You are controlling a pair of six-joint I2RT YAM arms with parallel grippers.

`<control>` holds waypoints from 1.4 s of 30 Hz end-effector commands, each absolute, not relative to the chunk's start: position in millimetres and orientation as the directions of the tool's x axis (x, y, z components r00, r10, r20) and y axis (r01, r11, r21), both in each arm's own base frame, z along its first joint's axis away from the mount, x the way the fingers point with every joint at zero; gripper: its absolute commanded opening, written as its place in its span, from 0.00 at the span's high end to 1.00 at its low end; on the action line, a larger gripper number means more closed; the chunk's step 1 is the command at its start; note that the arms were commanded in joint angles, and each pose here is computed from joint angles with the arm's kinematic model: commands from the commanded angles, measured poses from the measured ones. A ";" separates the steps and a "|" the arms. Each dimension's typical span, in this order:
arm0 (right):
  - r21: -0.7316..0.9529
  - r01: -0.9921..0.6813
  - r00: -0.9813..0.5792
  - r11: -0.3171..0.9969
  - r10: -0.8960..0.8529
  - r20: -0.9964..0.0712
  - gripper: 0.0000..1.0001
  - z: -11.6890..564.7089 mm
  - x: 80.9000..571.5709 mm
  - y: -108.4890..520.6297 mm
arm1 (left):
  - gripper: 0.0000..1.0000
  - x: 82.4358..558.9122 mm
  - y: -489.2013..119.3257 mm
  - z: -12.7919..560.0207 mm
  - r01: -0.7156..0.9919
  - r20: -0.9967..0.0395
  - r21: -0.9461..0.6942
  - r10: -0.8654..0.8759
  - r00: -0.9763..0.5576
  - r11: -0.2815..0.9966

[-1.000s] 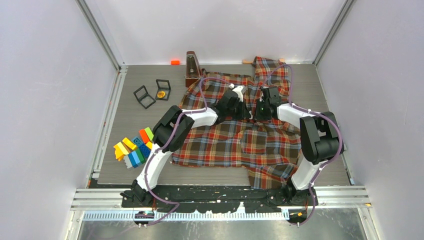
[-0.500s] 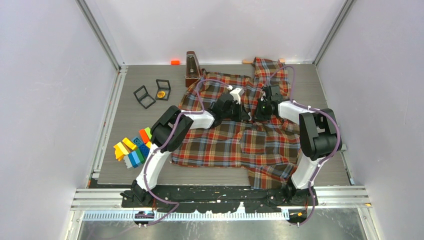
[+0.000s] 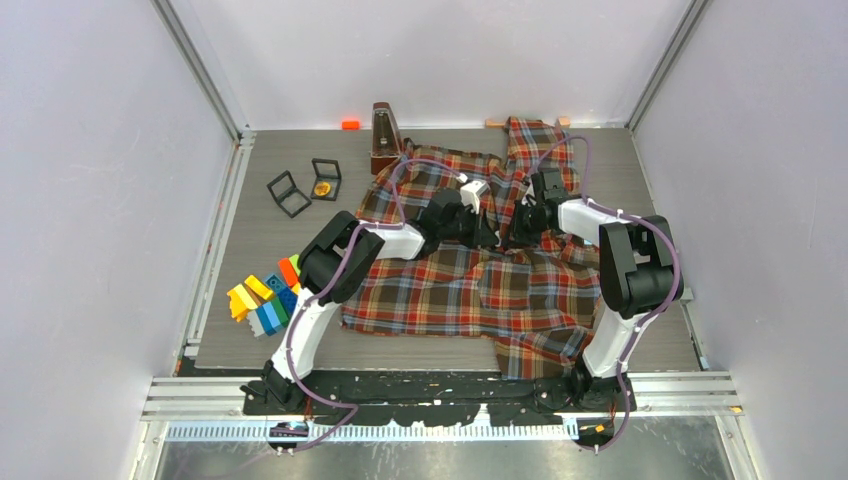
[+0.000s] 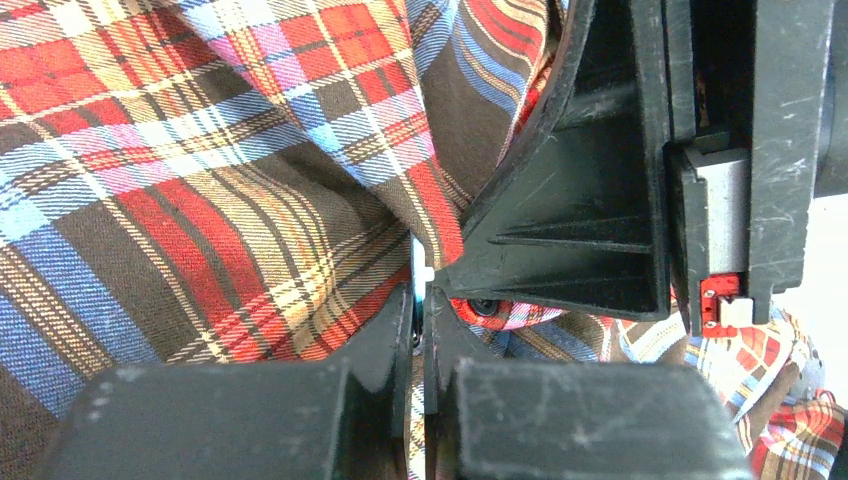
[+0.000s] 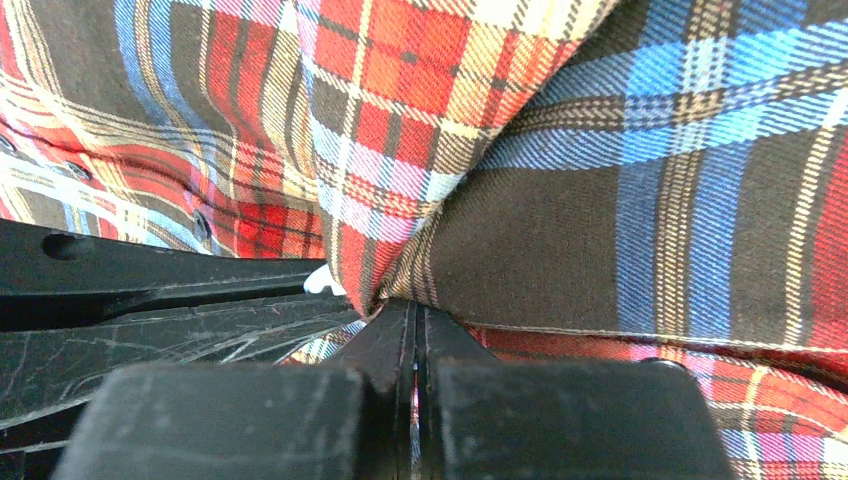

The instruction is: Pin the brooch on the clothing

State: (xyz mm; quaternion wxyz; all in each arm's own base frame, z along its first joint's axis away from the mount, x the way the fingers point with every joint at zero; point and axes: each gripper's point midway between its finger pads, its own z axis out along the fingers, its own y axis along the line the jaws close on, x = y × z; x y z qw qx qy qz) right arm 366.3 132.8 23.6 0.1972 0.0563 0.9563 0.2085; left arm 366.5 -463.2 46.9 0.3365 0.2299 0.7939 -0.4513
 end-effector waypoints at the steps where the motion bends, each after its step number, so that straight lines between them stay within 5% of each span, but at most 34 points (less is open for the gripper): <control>1: 0.470 -0.037 -0.906 0.882 0.168 -0.387 1.00 37.5 378.7 147.0 | 1.00 333.3 -486.7 108.0 0.799 -0.812 -0.543 0.081 -0.578 0.258; 42: 0.499 -0.003 -0.953 0.867 0.148 -0.263 0.99 40.3 367.4 150.7 | 1.00 280.7 -506.7 131.9 0.899 -0.880 -0.422 0.189 -0.437 0.115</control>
